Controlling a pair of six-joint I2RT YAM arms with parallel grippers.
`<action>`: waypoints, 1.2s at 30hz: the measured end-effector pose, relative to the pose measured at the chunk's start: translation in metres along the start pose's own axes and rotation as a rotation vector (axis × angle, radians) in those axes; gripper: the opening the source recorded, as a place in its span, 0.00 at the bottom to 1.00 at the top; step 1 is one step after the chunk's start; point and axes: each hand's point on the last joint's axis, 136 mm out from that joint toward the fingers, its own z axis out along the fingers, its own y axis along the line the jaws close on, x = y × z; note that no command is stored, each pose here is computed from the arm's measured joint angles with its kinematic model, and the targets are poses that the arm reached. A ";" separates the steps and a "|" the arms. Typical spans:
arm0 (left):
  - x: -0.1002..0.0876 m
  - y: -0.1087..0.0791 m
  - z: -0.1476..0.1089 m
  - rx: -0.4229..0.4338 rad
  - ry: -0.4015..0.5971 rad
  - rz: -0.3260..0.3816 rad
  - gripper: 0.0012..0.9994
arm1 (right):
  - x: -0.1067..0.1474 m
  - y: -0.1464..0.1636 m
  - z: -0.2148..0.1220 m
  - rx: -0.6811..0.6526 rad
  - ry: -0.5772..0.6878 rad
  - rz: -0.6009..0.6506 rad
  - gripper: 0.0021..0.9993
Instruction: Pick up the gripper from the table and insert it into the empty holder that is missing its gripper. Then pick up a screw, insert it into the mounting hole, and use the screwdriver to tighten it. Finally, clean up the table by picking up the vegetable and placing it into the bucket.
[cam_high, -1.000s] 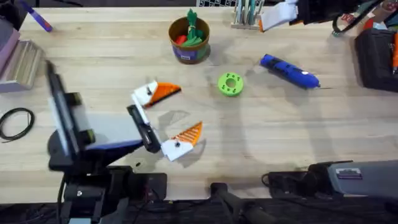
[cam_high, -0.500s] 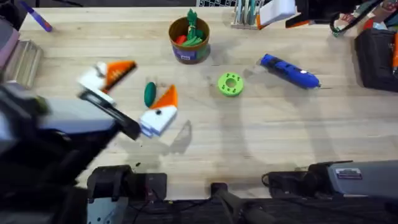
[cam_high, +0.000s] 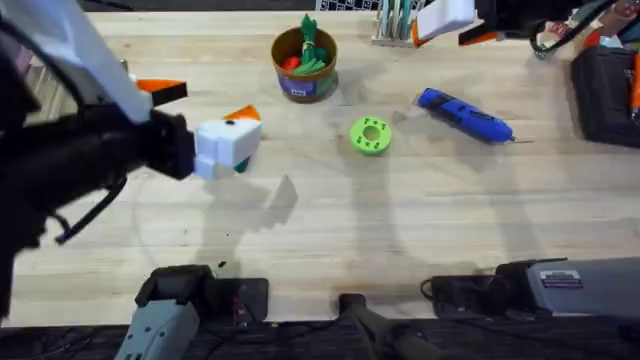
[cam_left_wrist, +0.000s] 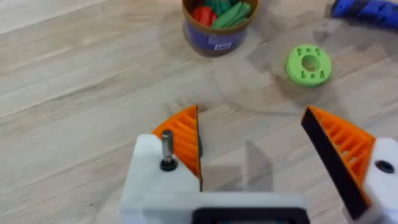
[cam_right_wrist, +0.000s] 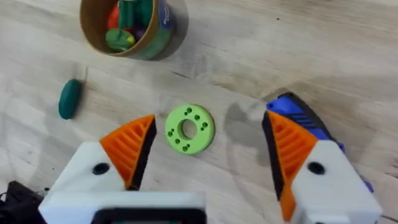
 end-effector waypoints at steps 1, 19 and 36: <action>0.000 0.000 0.003 0.013 0.010 -0.007 0.99 | 0.000 0.000 0.000 0.000 0.000 0.000 0.99; 0.049 0.032 0.012 -0.147 0.383 -0.245 0.99 | 0.000 0.000 0.000 0.000 0.000 0.002 0.99; 0.103 0.053 0.108 -0.191 0.798 -0.297 0.99 | 0.000 0.000 0.000 0.000 0.000 0.002 0.99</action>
